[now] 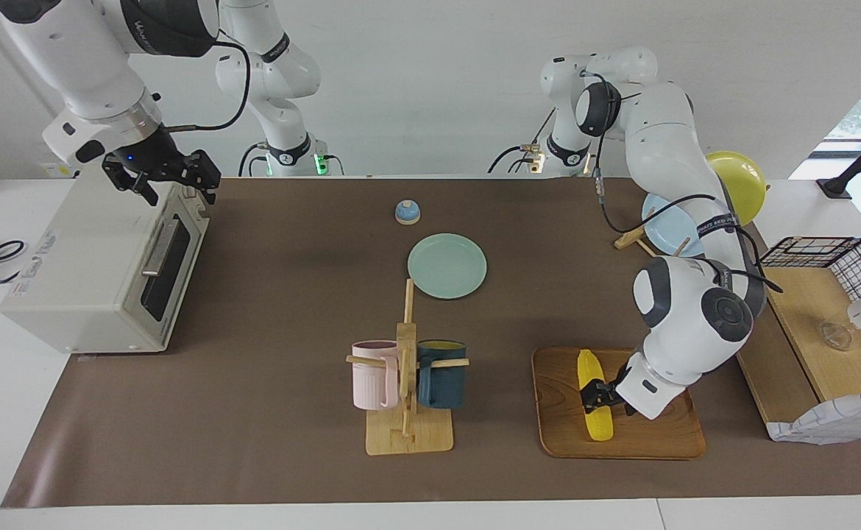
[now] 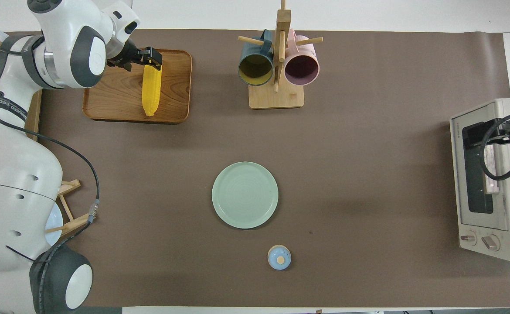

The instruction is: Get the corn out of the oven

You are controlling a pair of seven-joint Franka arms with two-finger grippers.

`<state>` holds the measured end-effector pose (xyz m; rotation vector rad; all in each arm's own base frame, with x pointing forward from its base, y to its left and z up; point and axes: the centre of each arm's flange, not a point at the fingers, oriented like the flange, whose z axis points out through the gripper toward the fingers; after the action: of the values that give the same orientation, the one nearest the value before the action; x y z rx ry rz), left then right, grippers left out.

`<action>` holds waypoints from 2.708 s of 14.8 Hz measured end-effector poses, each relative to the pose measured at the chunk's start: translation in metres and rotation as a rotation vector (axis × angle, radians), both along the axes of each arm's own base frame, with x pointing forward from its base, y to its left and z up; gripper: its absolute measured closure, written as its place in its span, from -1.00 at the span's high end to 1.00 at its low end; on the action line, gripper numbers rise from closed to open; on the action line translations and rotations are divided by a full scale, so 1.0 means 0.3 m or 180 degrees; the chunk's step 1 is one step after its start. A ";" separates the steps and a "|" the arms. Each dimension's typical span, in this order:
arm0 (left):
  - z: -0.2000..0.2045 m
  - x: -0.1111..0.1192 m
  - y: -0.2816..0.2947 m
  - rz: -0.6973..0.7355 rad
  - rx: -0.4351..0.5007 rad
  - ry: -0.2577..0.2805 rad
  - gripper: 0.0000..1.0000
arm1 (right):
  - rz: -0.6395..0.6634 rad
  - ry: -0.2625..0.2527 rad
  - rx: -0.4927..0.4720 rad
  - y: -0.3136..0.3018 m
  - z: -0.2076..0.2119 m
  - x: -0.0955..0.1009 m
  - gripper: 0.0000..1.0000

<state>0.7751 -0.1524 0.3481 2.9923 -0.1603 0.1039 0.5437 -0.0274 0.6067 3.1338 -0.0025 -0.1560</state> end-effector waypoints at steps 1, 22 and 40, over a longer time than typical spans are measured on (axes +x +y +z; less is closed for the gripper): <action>0.029 -0.010 -0.001 0.0013 0.0004 0.0000 1.00 | -0.0005 -0.0002 0.0000 -0.003 0.000 0.000 1.00; 0.797 -0.853 0.195 0.0218 0.0441 0.0823 1.00 | -0.0050 -0.0062 -0.0002 -0.028 0.028 -0.010 1.00; 0.857 -0.818 0.226 0.0365 0.0404 0.0683 1.00 | -0.0042 -0.0086 -0.0003 -0.024 0.038 -0.010 1.00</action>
<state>0.5296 -0.0845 0.6052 3.1104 0.0295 -0.2229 0.5406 -0.0347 0.6180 3.1353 -0.0234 -0.1138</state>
